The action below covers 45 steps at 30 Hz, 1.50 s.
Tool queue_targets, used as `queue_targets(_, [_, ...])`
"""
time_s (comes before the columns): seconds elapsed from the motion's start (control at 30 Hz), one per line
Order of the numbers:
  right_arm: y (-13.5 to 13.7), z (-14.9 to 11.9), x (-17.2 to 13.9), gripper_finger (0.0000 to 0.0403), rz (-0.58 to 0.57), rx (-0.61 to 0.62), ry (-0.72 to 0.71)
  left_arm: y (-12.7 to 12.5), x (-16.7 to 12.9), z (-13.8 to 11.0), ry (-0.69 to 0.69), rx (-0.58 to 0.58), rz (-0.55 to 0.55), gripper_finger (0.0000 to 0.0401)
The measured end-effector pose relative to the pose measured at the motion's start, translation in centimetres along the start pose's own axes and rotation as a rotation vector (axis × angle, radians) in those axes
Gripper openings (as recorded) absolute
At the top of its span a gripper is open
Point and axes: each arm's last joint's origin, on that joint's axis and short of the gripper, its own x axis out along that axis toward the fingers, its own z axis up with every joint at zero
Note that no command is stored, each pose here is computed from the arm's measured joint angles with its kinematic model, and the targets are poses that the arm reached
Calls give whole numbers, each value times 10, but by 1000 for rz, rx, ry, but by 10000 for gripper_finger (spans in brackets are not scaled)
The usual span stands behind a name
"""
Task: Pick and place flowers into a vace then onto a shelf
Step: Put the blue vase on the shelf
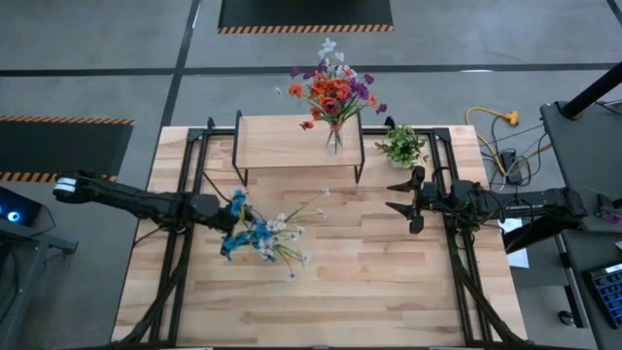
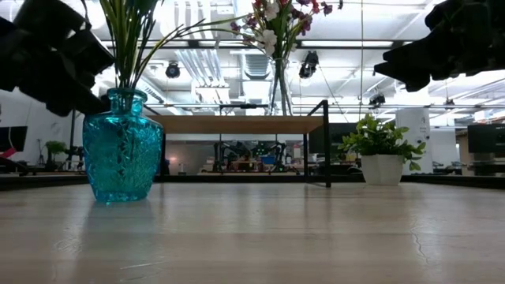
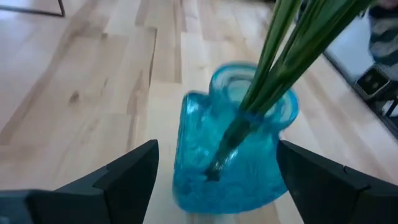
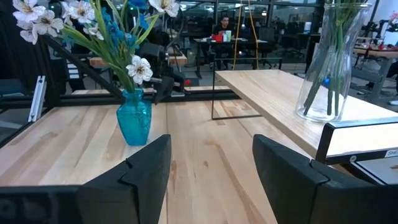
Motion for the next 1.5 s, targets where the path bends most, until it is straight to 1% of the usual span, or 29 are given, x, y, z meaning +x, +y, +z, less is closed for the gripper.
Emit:
queue_targets(0.17, [0,0,0,219,0,0,0,0,3,0,2,24,-1,307])
queue_targets(0.37, [0,0,0,219,0,0,0,-1,3,4,-46,89,-7,307])
queue_targets(0.6, [0,0,0,219,0,0,0,-1,5,7,-72,121,-11,307])
queue_targets(0.87, [0,0,0,219,-1,0,0,0,12,4,-45,122,-7,307])
queue_targets(1.1, [0,0,0,219,0,0,0,0,18,6,-72,149,-12,307])
queue_targets(1.27, [0,0,0,219,0,0,-1,1,22,5,-72,145,-14,307])
queue_targets(1.5, [0,0,0,219,0,0,-1,0,29,12,-77,147,-15,305])
